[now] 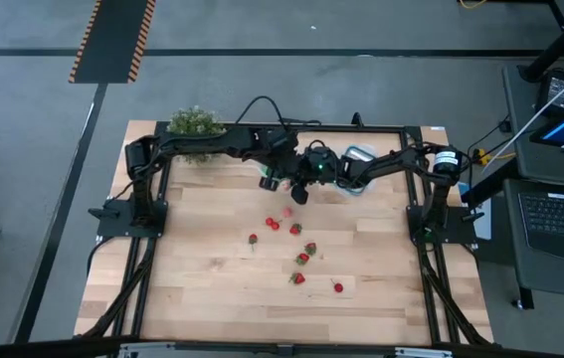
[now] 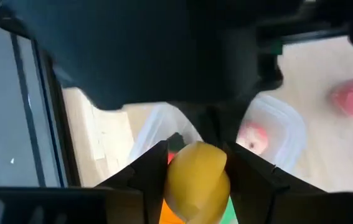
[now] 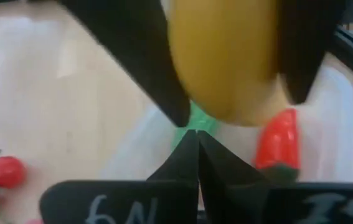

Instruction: Pick and placing Produce into tupperware

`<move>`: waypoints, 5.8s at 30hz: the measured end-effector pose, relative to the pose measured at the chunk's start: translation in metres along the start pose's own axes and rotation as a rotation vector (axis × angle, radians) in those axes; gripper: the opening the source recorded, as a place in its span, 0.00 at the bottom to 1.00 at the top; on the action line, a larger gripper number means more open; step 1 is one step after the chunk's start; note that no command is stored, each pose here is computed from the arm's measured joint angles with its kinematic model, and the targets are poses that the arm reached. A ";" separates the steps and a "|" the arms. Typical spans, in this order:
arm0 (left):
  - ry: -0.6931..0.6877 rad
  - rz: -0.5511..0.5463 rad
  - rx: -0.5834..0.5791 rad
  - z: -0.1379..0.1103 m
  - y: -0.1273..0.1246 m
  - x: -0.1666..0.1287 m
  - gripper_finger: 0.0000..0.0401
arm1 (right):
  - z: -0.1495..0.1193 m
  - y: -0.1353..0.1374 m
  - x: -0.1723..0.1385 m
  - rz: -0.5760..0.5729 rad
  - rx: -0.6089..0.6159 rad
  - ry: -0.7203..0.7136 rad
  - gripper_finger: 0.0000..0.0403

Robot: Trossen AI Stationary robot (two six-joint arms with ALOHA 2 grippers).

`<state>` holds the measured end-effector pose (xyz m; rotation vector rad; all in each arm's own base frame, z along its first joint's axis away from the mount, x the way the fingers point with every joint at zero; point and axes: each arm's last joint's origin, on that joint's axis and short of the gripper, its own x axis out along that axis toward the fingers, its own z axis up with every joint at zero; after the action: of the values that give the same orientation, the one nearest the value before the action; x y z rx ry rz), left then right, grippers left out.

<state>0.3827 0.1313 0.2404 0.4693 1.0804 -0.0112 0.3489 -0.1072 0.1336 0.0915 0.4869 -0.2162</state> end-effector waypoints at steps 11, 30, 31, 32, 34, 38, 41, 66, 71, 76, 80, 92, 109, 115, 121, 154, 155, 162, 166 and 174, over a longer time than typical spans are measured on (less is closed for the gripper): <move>0.091 -0.071 -0.069 -0.018 0.004 0.000 0.35 | 0.020 0.020 -0.011 0.038 -0.074 -0.094 0.00; 0.070 -0.113 -0.101 -0.019 0.004 0.000 0.41 | 0.034 0.019 -0.018 -0.037 -0.117 -0.186 0.00; 0.071 -0.114 -0.104 -0.019 0.004 0.000 0.42 | 0.034 0.019 -0.018 -0.037 -0.117 -0.189 0.00; 0.071 -0.114 -0.104 -0.019 0.004 0.000 0.42 | 0.035 0.019 -0.019 -0.037 -0.117 -0.194 0.00; 0.071 -0.114 -0.105 -0.019 0.004 0.000 0.42 | 0.035 0.019 -0.019 -0.037 -0.117 -0.201 0.00; 0.073 -0.116 -0.103 -0.019 0.003 0.000 0.40 | 0.035 0.019 -0.018 -0.037 -0.117 -0.192 0.00; 0.083 -0.123 -0.108 -0.020 0.003 0.000 0.39 | 0.035 0.019 -0.018 -0.037 -0.117 -0.191 0.00; -0.268 -0.490 -0.227 -0.017 -0.006 -0.043 0.36 | 0.016 0.051 -0.098 0.124 -0.130 -0.249 0.00; -0.351 -0.467 -0.211 -0.023 -0.024 -0.058 0.36 | 0.007 0.061 -0.131 0.170 -0.146 -0.353 0.00; -0.442 -0.423 -0.242 -0.038 -0.047 -0.069 0.34 | 0.004 0.074 -0.151 0.226 -0.180 -0.388 0.00; -0.518 -0.401 -0.265 -0.056 -0.072 -0.078 0.34 | 0.000 0.083 -0.162 0.270 -0.205 -0.375 0.00; -0.779 -0.290 -0.263 -0.102 -0.135 -0.102 0.35 | -0.007 0.092 -0.180 0.330 -0.216 -0.375 0.00; -0.899 -0.337 -0.240 -0.127 -0.180 -0.094 0.35 | -0.031 0.112 -0.190 0.420 -0.151 -0.340 0.01; -0.883 -0.422 -0.312 -0.124 -0.187 -0.095 0.34 | -0.033 0.113 -0.189 0.459 -0.058 -0.288 0.03; -0.882 -0.401 -0.314 -0.124 -0.188 -0.096 0.35 | -0.034 0.113 -0.189 0.464 -0.032 -0.273 0.04; -0.564 -0.136 -0.276 -0.059 -0.224 -0.095 0.31 | -0.005 0.170 -0.209 0.327 0.009 0.182 0.02; -0.529 -0.118 -0.271 -0.057 -0.224 -0.094 0.32 | -0.006 0.174 -0.209 0.330 0.012 0.194 0.02; -0.397 -0.080 -0.224 -0.032 -0.229 -0.089 0.31 | -0.007 0.198 -0.207 0.354 0.028 0.263 0.02; -0.396 -0.090 -0.206 -0.021 -0.235 -0.089 0.30 | -0.006 0.210 -0.205 0.307 0.031 0.327 0.02; -0.401 -0.070 -0.168 -0.017 -0.253 -0.094 0.33 | -0.003 0.245 -0.198 0.193 -0.004 0.477 0.02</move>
<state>0.2644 -0.1113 0.2217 0.2616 0.6957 -0.0726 0.2328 0.1680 0.2337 0.1867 0.9481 -0.0005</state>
